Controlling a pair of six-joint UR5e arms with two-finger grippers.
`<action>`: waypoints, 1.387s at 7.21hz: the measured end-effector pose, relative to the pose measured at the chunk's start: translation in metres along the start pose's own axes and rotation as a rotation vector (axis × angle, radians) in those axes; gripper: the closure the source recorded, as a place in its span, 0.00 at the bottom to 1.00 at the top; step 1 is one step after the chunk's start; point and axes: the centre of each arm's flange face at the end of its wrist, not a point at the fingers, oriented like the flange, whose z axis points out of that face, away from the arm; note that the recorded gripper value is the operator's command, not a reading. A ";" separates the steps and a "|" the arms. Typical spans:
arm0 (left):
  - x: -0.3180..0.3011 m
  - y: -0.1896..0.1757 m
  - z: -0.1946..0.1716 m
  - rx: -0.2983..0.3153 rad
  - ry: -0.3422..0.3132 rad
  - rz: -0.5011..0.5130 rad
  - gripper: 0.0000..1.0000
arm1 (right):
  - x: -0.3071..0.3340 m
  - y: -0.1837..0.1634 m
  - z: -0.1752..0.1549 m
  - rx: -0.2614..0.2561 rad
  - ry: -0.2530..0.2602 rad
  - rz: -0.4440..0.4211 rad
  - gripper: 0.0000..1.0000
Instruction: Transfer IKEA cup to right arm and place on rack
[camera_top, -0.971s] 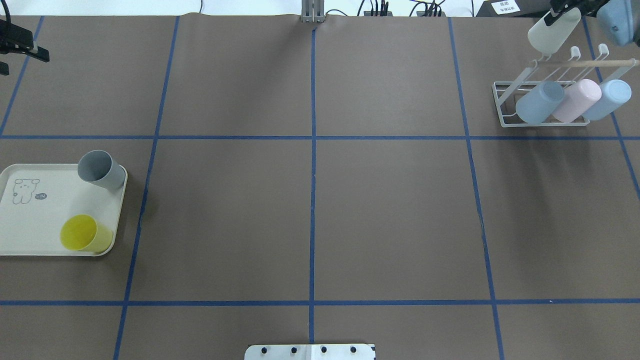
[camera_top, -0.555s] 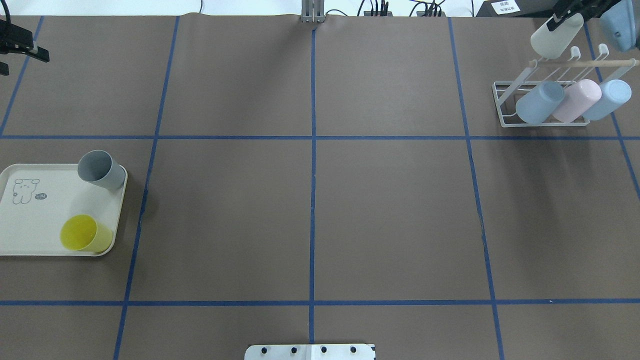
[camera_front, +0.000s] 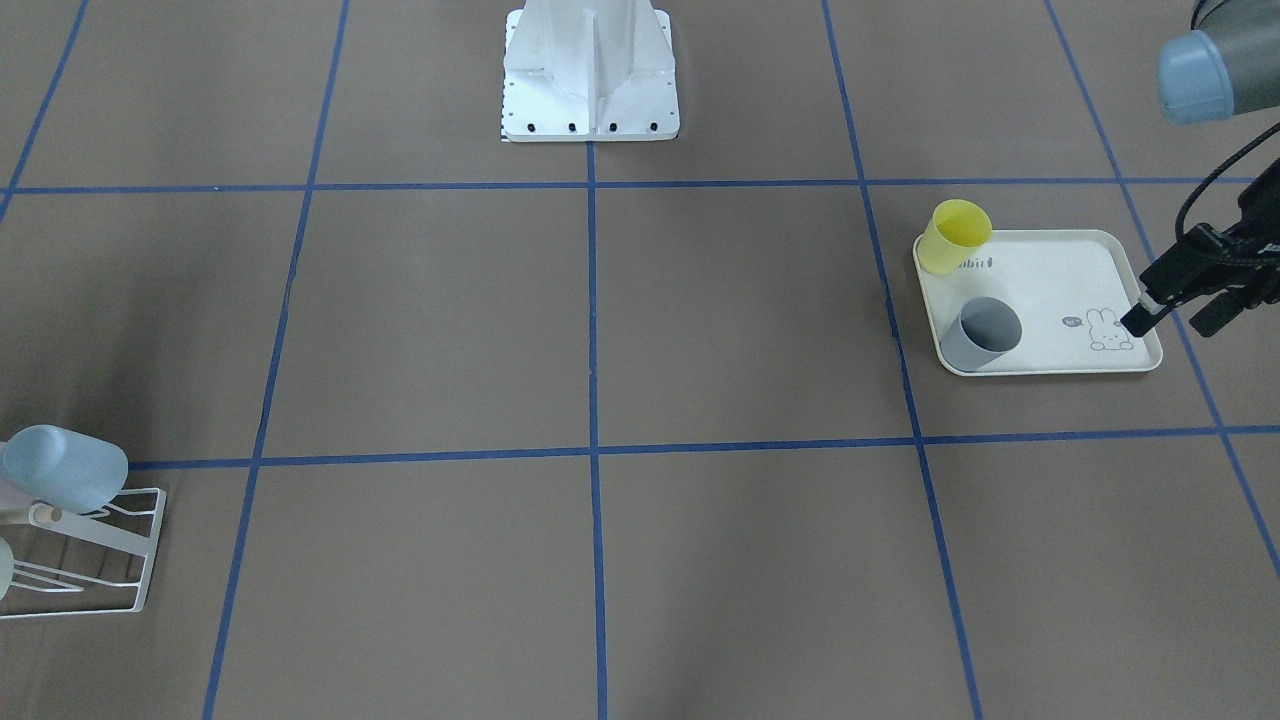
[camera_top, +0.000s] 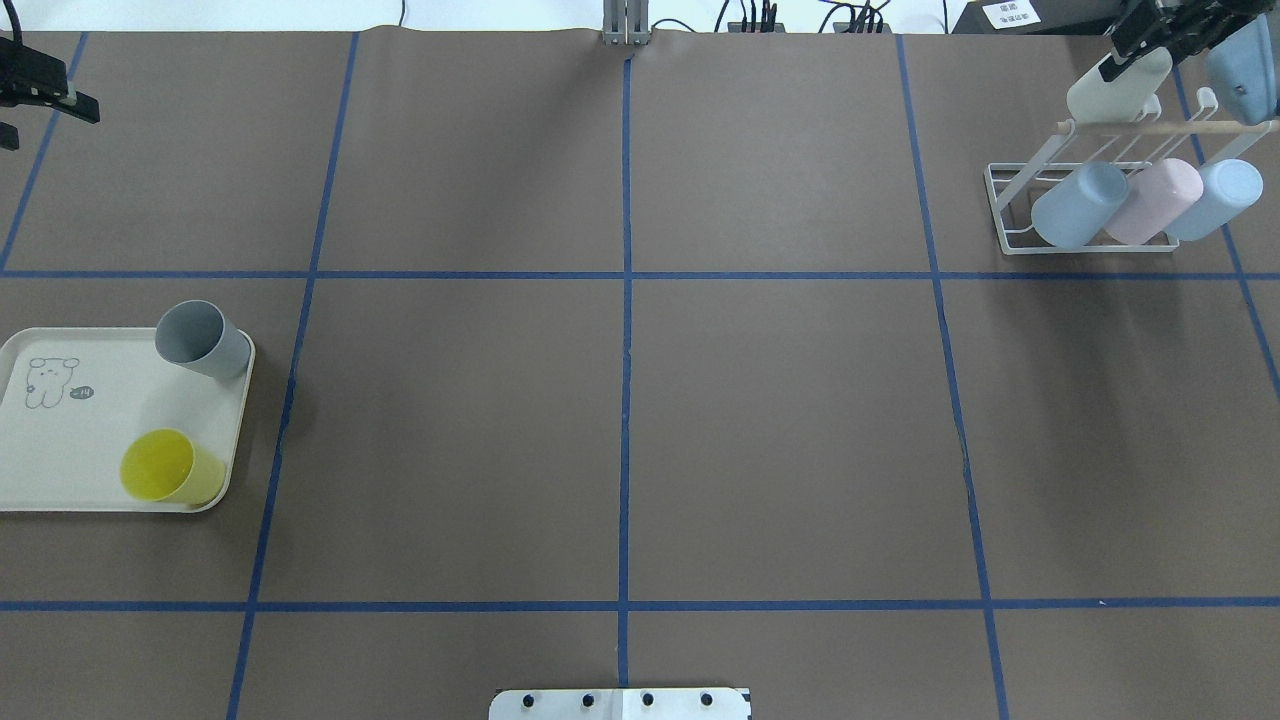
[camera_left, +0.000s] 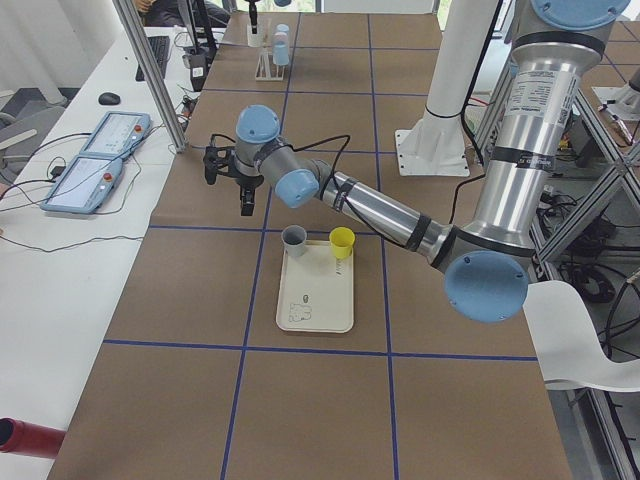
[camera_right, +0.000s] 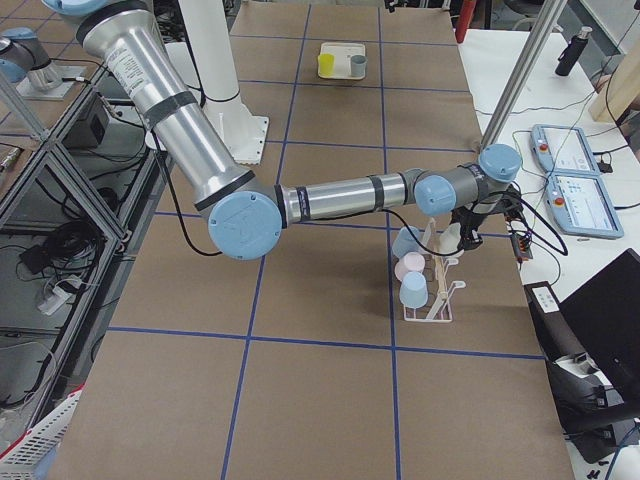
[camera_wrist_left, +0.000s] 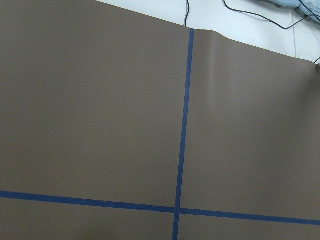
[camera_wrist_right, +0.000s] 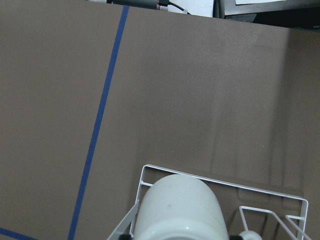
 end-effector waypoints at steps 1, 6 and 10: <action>0.000 0.000 0.000 0.000 0.001 0.000 0.00 | -0.005 0.001 0.002 -0.001 -0.002 -0.006 0.69; 0.016 0.007 -0.015 -0.011 -0.015 -0.017 0.00 | -0.012 0.010 0.024 -0.027 0.000 -0.023 0.29; 0.020 0.012 -0.020 -0.015 -0.036 -0.030 0.00 | -0.021 0.008 0.030 -0.033 0.002 -0.031 0.01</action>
